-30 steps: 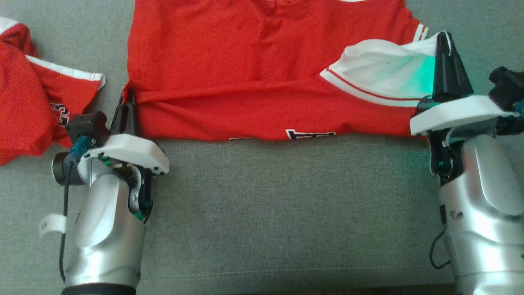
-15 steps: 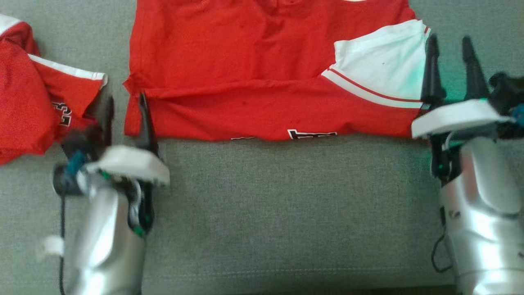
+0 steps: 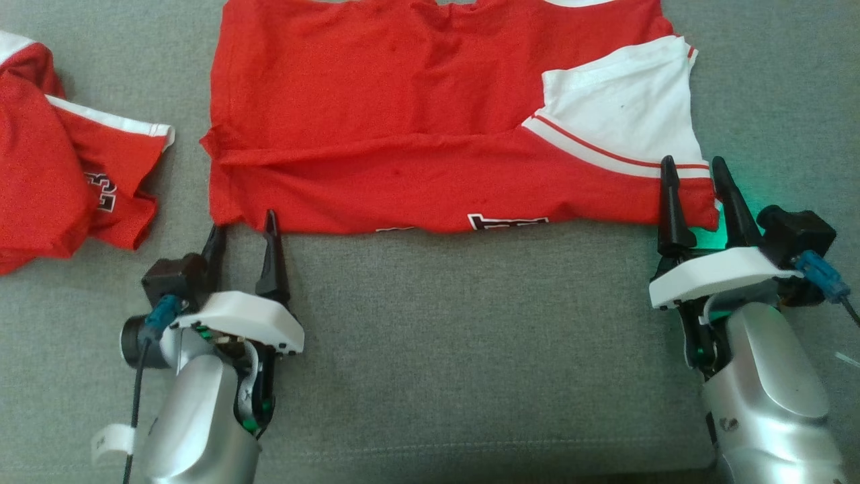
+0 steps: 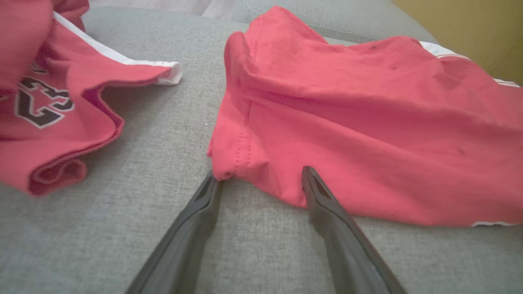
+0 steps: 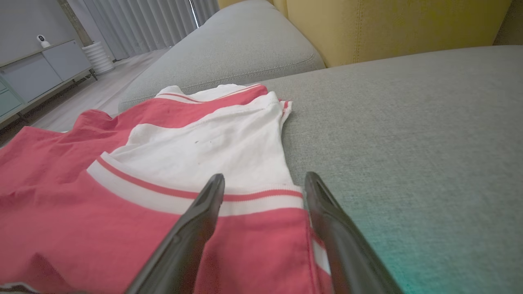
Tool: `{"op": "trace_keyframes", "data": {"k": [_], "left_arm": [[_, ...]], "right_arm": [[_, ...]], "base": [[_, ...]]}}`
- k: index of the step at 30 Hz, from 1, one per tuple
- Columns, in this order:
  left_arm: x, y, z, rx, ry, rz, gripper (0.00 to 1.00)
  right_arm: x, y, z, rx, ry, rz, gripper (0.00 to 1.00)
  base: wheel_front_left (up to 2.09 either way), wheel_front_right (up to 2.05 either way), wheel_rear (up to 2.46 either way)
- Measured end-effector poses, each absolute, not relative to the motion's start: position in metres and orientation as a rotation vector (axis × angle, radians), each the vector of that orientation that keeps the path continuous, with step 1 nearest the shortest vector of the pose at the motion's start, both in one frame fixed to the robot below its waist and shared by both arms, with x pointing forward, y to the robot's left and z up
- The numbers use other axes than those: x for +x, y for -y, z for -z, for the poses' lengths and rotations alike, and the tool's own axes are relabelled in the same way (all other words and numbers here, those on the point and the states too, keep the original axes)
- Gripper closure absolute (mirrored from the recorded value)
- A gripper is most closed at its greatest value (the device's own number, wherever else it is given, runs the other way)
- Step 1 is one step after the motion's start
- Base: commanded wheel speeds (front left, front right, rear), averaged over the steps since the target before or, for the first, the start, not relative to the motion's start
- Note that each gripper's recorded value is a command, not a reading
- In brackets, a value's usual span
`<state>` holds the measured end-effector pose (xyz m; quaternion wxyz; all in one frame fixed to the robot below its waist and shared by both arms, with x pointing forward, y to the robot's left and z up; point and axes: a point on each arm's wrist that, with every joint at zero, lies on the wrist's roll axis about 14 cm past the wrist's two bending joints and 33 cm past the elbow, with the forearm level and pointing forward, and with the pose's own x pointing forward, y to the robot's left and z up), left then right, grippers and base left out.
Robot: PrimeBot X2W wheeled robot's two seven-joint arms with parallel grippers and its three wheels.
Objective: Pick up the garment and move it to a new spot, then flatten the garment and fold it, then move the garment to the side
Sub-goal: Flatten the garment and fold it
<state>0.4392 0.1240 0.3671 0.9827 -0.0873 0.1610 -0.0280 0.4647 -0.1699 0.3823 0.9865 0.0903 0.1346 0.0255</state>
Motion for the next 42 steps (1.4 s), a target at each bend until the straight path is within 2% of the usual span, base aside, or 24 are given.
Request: {"op": "trace_keyframes", "data": {"k": [16,42], "left_arm": [[0.424,-0.116,-0.363,-0.173,-0.359,0.091,0.00],[0.444,-0.136,-0.357,-0.175,-0.359,0.004,0.00]], "right_arm": [[0.459,0.173,-0.396,0.201,-0.247,-0.041,0.00],[0.457,0.178,-0.399,0.220,-0.235,-0.029,0.00]], "base": [[0.00,0.00,0.00],[0.00,0.00,0.00]]}}
